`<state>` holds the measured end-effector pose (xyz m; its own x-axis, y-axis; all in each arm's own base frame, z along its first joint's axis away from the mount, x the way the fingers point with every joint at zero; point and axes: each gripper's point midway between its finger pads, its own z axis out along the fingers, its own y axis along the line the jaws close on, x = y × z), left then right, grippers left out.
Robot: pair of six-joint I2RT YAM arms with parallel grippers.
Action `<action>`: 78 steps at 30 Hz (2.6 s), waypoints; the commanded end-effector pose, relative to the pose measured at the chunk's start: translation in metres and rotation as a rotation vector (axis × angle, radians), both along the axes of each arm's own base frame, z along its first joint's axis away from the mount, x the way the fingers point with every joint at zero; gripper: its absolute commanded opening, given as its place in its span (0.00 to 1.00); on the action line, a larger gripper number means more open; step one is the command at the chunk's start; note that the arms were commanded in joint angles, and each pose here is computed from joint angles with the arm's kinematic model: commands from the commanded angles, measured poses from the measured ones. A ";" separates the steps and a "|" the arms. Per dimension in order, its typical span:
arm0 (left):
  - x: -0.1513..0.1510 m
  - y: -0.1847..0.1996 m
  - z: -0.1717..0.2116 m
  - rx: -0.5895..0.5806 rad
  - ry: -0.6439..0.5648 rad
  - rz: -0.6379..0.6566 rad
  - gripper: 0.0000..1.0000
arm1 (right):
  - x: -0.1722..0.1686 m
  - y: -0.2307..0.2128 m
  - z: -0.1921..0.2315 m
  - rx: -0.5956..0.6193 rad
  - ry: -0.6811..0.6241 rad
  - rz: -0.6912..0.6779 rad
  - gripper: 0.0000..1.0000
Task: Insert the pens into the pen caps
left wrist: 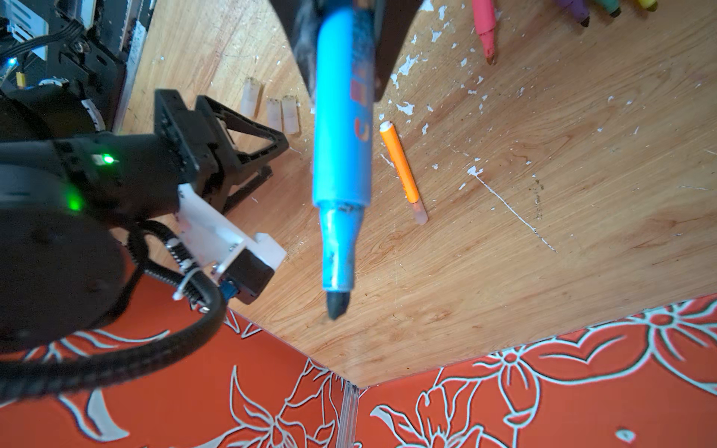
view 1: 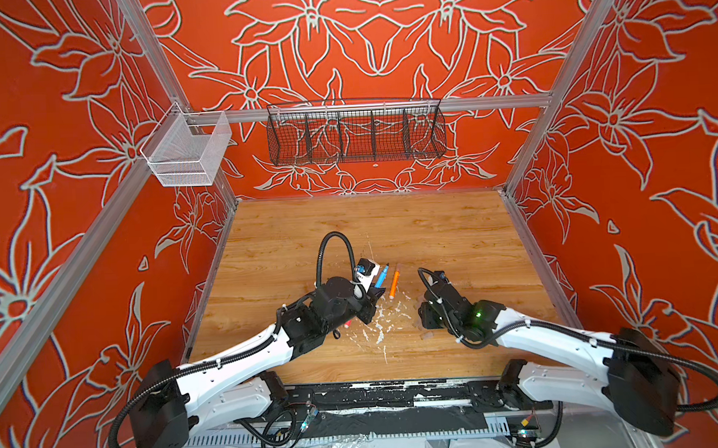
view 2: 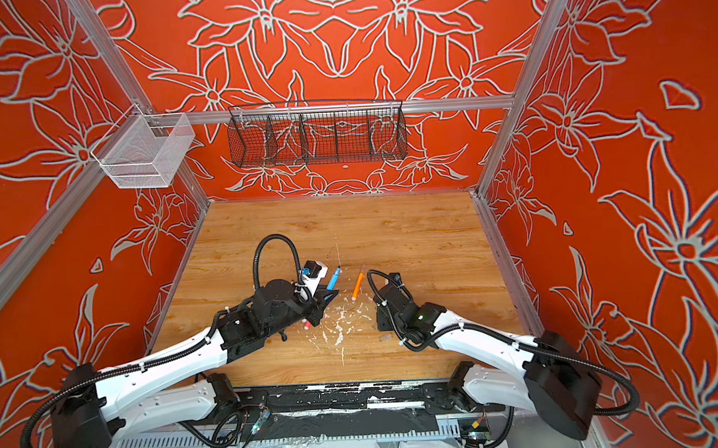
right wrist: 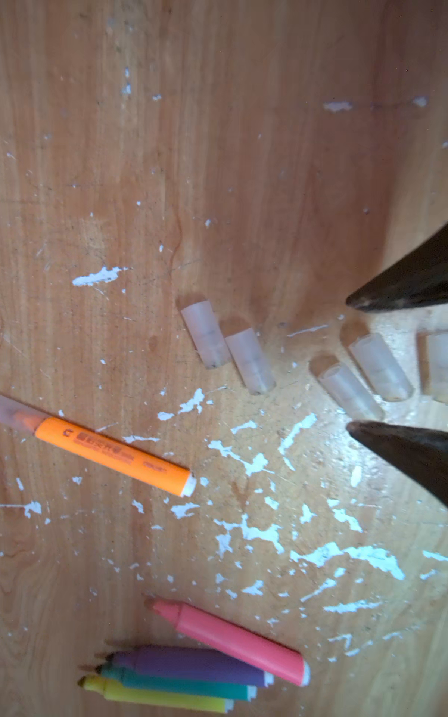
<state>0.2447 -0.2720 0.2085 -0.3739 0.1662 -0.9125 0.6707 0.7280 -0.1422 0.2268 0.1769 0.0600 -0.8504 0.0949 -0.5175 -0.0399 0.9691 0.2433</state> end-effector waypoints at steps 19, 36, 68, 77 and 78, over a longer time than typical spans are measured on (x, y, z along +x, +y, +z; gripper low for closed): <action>0.006 0.018 0.015 -0.044 -0.004 0.112 0.00 | 0.053 0.010 -0.030 -0.016 0.066 -0.036 0.55; -0.026 0.031 0.109 -0.351 0.236 0.150 0.00 | 0.070 0.002 -0.035 -0.137 0.075 -0.070 0.42; -0.001 0.050 0.060 -0.217 0.158 0.307 0.00 | 0.051 0.012 -0.035 -0.091 0.137 -0.060 0.07; 0.007 0.033 0.037 -0.164 0.162 0.268 0.00 | 0.037 0.013 -0.021 -0.002 0.090 -0.079 0.03; 0.007 0.030 0.038 -0.164 0.157 0.252 0.00 | 0.037 0.014 -0.018 0.010 0.078 -0.078 0.03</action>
